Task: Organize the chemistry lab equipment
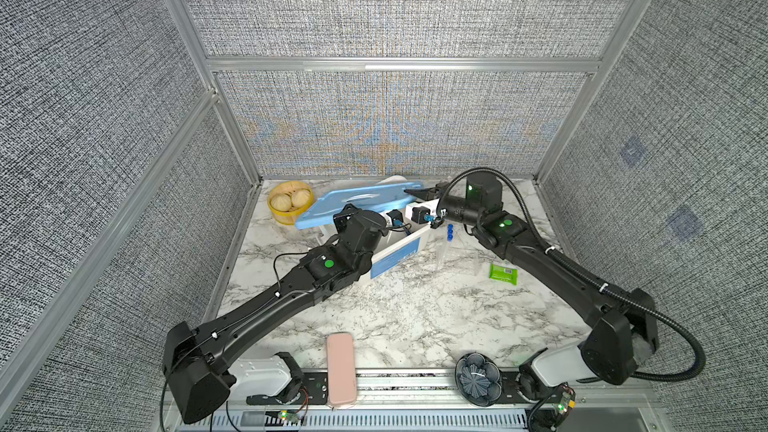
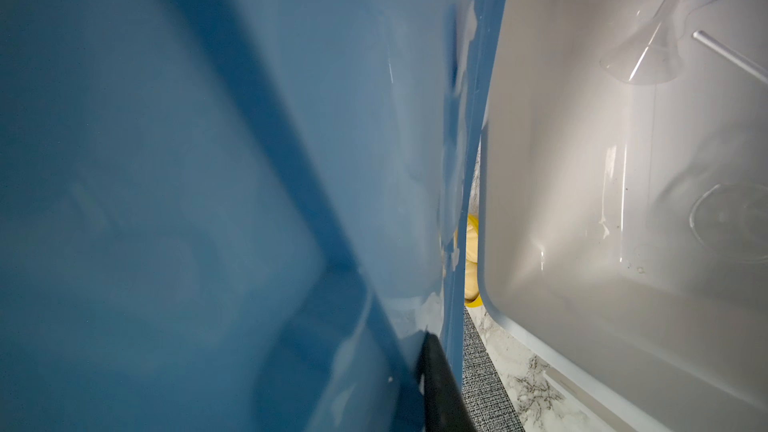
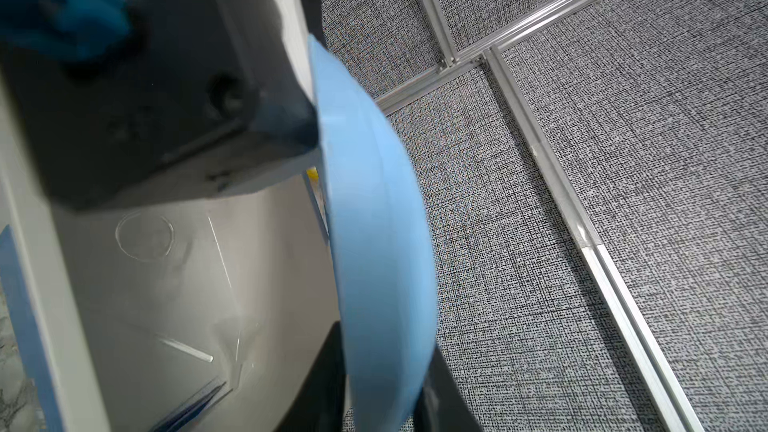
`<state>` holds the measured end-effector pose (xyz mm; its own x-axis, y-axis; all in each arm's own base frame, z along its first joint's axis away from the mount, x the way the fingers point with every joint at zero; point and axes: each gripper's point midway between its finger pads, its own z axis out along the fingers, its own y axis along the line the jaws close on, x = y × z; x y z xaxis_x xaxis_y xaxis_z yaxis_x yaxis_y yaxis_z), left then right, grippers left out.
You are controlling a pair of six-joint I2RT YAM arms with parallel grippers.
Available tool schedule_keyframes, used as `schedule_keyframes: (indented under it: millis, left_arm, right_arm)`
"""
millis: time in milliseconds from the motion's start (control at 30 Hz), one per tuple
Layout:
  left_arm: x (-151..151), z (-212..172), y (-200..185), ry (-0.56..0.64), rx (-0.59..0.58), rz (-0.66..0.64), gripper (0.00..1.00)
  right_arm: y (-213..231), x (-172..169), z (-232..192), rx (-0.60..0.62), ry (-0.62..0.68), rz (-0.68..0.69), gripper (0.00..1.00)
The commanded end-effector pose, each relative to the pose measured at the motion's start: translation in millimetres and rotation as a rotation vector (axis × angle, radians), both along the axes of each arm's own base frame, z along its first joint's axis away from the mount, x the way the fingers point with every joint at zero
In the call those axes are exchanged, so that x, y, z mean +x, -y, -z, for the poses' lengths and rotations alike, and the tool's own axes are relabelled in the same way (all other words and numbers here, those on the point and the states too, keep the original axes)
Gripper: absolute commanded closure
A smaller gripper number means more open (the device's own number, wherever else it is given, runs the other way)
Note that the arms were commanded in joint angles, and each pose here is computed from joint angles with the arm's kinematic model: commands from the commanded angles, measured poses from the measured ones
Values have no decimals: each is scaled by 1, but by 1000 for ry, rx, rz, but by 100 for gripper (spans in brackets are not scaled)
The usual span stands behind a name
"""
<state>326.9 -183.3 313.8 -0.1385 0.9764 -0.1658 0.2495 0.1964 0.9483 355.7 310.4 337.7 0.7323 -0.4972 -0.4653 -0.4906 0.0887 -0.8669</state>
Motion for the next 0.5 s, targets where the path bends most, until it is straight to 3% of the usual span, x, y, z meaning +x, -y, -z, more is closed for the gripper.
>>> schedule_keyframes:
  millis: [0, 100, 200, 300, 467]
  left_arm:
    - [0, -6, 11, 27, -80, 6, 87]
    - [-4, 10, 18, -7, -73, 10, 84]
    - [-3, 26, 19, -23, -60, -17, 84]
    - [-5, 34, 18, -41, -99, -35, 76]
    - [-10, 52, 18, -98, -120, -30, 71]
  right_arm:
    - [1, -7, 23, -74, -7, -30, 75]
    - [6, -11, 37, -96, -22, -22, 69]
    - [13, -23, 50, -95, -28, -23, 54]
    - [23, -48, 55, -90, -32, -43, 37]
    - [38, -94, 61, -37, -93, -84, 35]
